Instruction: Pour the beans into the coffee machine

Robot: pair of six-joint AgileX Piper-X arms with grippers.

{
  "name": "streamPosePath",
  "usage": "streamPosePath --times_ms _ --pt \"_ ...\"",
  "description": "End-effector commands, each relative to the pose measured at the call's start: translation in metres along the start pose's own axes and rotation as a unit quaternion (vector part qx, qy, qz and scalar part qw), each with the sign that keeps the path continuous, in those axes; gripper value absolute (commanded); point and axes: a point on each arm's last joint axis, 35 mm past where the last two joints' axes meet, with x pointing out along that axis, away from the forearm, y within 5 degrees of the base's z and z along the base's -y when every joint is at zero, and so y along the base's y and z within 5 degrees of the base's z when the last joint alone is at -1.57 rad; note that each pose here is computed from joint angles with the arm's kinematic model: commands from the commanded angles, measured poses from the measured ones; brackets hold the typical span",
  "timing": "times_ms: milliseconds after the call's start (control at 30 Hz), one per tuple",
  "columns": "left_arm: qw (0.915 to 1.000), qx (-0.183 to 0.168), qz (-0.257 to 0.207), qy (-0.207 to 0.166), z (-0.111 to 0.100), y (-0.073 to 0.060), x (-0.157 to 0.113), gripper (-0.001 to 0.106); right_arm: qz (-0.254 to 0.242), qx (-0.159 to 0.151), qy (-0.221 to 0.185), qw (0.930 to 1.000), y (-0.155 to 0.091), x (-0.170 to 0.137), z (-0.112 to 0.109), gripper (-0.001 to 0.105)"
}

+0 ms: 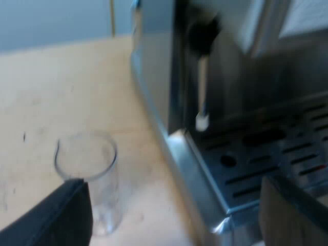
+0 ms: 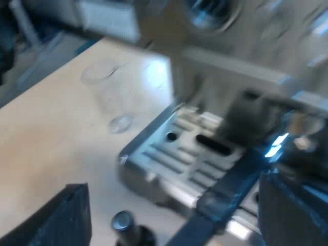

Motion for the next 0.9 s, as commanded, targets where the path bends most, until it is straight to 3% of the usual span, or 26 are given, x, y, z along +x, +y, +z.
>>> streamPosePath --times_ms 33,333,533,700,733,900 --pt "0.9997 0.005 -0.011 -0.021 0.014 -0.007 -0.005 0.069 -0.037 -0.006 0.016 0.9992 -0.006 -0.011 0.012 0.069" --pt "0.9983 0.015 -0.014 -0.054 0.041 -0.012 -0.013 0.069 -0.086 0.043 0.04 0.9945 -0.044 -0.027 0.024 0.069" --pt "0.9983 -0.009 -0.015 -0.056 0.043 -0.013 -0.014 0.069 -0.13 0.076 0.064 0.9866 -0.075 -0.036 0.014 0.069" --pt "0.9981 -0.007 -0.016 -0.06 0.045 -0.013 -0.015 0.069 -0.143 0.084 0.075 0.9833 -0.081 -0.039 0.01 0.069" --pt "0.9979 -0.006 -0.016 -0.062 0.047 -0.014 -0.016 0.069 -0.177 0.09 0.103 0.9747 -0.091 -0.057 0.001 0.069" --pt "0.997 -0.002 -0.018 -0.075 0.056 -0.016 -0.02 0.069 -0.221 0.086 0.106 0.9658 -0.099 -0.081 -0.002 0.069"
